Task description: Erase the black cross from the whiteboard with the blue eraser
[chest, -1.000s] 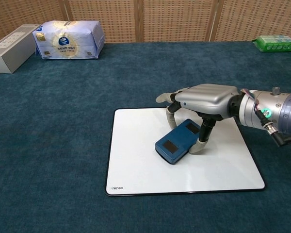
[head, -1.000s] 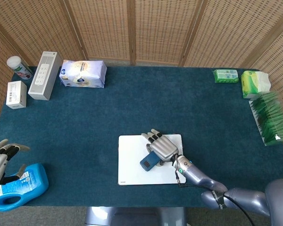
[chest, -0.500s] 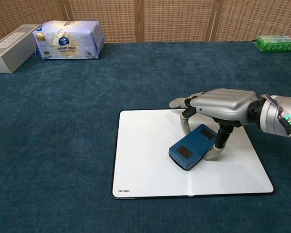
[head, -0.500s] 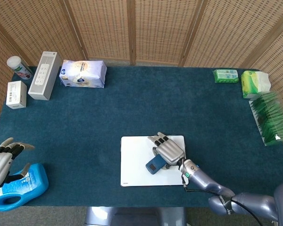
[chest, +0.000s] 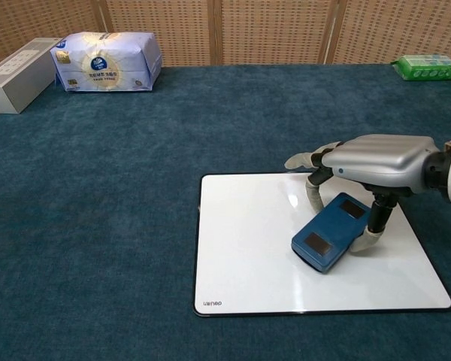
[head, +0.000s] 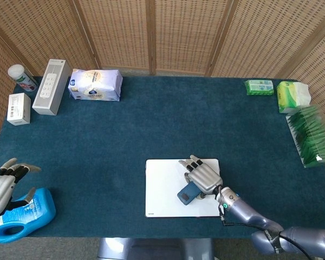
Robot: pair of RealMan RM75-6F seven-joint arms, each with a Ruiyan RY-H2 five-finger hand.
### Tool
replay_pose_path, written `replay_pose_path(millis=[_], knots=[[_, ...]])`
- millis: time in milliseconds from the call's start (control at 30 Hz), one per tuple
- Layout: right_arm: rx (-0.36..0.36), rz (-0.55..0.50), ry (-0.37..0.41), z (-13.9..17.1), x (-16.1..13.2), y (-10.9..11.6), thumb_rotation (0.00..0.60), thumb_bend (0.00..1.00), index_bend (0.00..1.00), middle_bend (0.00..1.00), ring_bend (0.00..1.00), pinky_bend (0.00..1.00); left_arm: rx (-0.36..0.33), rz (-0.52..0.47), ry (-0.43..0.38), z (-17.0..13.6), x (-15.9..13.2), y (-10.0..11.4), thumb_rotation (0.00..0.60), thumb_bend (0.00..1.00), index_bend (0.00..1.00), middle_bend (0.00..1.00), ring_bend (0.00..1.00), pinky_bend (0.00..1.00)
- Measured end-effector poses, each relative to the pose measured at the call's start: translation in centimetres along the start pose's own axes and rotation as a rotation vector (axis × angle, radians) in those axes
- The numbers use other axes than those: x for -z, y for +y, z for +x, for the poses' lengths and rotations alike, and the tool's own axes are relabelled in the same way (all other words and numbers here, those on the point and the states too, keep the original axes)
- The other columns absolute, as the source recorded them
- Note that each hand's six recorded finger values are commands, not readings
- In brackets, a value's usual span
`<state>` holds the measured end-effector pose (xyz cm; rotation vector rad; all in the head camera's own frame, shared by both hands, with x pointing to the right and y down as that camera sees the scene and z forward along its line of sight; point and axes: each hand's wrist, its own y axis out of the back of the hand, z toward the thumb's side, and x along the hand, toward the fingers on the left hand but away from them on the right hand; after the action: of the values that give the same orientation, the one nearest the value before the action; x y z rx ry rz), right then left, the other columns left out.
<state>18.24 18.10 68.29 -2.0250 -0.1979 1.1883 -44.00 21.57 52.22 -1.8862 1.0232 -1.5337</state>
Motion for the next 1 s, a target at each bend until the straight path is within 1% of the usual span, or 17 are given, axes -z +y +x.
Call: replay_pose_path(millis=[233, 567, 700, 767, 833, 900, 1000], knots=[[-0.004, 0.029, -0.005, 0.4, 0.7, 0.7, 0.600, 0.04, 0.84, 0.00, 0.00, 0.00, -0.002, 0.002, 0.006, -0.2, 0.1, 0.1, 0.600, 0.49, 0.28, 0.30, 0.23, 0.08], [-0.068, 0.058, -0.014, 1.6, 2.2, 0.0, 0.600, 0.04, 0.84, 0.00, 0.00, 0.00, 0.003, 0.004, 0.000, 0.0, -0.2, -0.1, 0.600, 0.49, 0.28, 0.30, 0.23, 0.08], [-0.072, 0.048, -0.010, 1.7, 2.1, -0.1, 0.600, 0.04, 0.83, 0.00, 0.00, 0.00, 0.002, 0.007, -0.003, 0.0, -0.4, 0.0, 0.600, 0.49, 0.28, 0.30, 0.23, 0.08], [-0.066, 0.042, -0.002, 1.4, 1.8, -0.1, 0.600, 0.04, 0.79, 0.00, 0.00, 0.00, 0.001, 0.009, -0.006, 0.0, -0.5, 0.0, 0.600, 0.49, 0.28, 0.30, 0.23, 0.08], [-0.059, 0.041, 0.012, 0.9, 1.4, 0.0, 0.600, 0.04, 0.68, 0.00, 0.00, 0.00, 0.002, 0.010, -0.004, 0.0, -0.5, 0.0, 0.600, 0.49, 0.28, 0.30, 0.23, 0.08], [-0.055, 0.039, 0.022, 0.5, 1.0, 0.2, 0.600, 0.03, 0.60, 0.00, 0.00, 0.00, 0.001, 0.010, -0.002, -0.1, -0.5, 0.1, 0.600, 0.49, 0.28, 0.30, 0.23, 0.08], [-0.053, 0.038, 0.031, -0.1, 0.7, 0.3, 0.600, 0.03, 0.55, 0.00, 0.00, 0.00, -0.001, 0.010, -0.002, -0.2, -0.5, 0.1, 0.600, 0.49, 0.28, 0.30, 0.23, 0.08]])
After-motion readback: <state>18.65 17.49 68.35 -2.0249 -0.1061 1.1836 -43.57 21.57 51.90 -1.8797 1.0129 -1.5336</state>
